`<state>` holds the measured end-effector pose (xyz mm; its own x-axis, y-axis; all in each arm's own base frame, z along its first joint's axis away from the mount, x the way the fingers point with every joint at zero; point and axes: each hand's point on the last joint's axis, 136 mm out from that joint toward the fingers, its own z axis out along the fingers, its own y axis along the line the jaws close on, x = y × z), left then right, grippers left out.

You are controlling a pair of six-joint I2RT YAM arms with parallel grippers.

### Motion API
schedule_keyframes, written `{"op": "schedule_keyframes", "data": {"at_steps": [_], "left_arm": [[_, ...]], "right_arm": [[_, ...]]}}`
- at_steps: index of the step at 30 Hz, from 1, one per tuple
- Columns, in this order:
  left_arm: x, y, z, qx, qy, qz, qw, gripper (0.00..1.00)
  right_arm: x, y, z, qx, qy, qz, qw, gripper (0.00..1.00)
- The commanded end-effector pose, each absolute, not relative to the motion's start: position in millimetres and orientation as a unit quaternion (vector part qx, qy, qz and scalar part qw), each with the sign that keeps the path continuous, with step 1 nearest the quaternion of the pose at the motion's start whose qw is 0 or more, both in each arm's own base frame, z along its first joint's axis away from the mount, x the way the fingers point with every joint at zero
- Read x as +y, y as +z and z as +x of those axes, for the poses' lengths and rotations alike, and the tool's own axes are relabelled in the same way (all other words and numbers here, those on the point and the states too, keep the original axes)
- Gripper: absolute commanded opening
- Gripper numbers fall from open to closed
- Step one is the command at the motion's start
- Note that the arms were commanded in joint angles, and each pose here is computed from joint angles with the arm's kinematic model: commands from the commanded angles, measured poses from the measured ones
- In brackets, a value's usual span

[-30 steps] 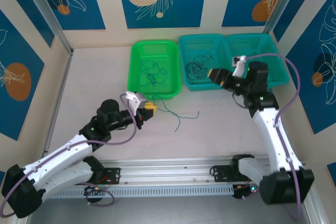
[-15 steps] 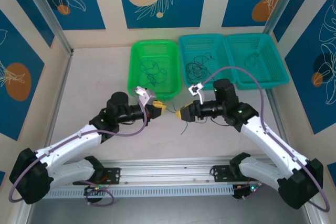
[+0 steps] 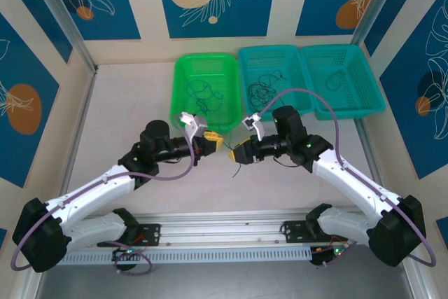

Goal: Untangle the cables

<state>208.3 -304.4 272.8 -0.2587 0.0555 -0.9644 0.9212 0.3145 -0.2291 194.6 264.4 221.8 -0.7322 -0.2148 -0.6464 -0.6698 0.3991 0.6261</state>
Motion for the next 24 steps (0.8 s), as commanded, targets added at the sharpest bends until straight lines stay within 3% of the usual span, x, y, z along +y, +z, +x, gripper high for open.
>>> {"op": "schedule_keyframes", "data": {"at_steps": [1, 5, 9, 15, 17, 21, 23, 24], "left_arm": [[-308.4, 298.5, 200.1, 0.622, -0.466, 0.390, 0.493, 0.00], [-308.7, 296.2, 200.1, 0.623, -0.468, 0.388, 0.492, 0.00], [-310.2, 302.1, 200.7, 0.617, -0.476, 0.383, 0.496, 0.00], [-311.0, 307.7, 199.9, 0.611, -0.480, 0.382, 0.500, 0.00], [-311.0, 308.1, 199.4, 0.611, -0.480, 0.383, 0.500, 0.00], [-309.4, 305.1, 201.5, 0.617, -0.472, 0.381, 0.501, 0.00], [-308.1, 304.3, 202.3, 0.620, -0.470, 0.377, 0.502, 0.19], [-307.6, 304.3, 202.3, 0.621, -0.470, 0.376, 0.503, 0.34]], "right_arm": [[249.6, 221.1, 203.0, 0.811, 0.431, -0.267, 0.293, 0.67], [241.7, 231.0, 205.7, 0.797, 0.418, -0.271, 0.340, 0.69], [259.9, 237.3, 187.7, 0.768, 0.476, -0.309, 0.296, 0.57], [273.4, 233.1, 184.6, 0.760, 0.502, -0.312, 0.271, 0.51], [273.2, 235.8, 187.2, 0.759, 0.501, -0.308, 0.279, 0.38], [270.6, 244.7, 191.5, 0.760, 0.496, -0.295, 0.300, 0.02], [267.2, 245.3, 196.8, 0.769, 0.484, -0.280, 0.310, 0.00], [264.8, 245.1, 200.5, 0.774, 0.476, -0.272, 0.316, 0.00]]}}
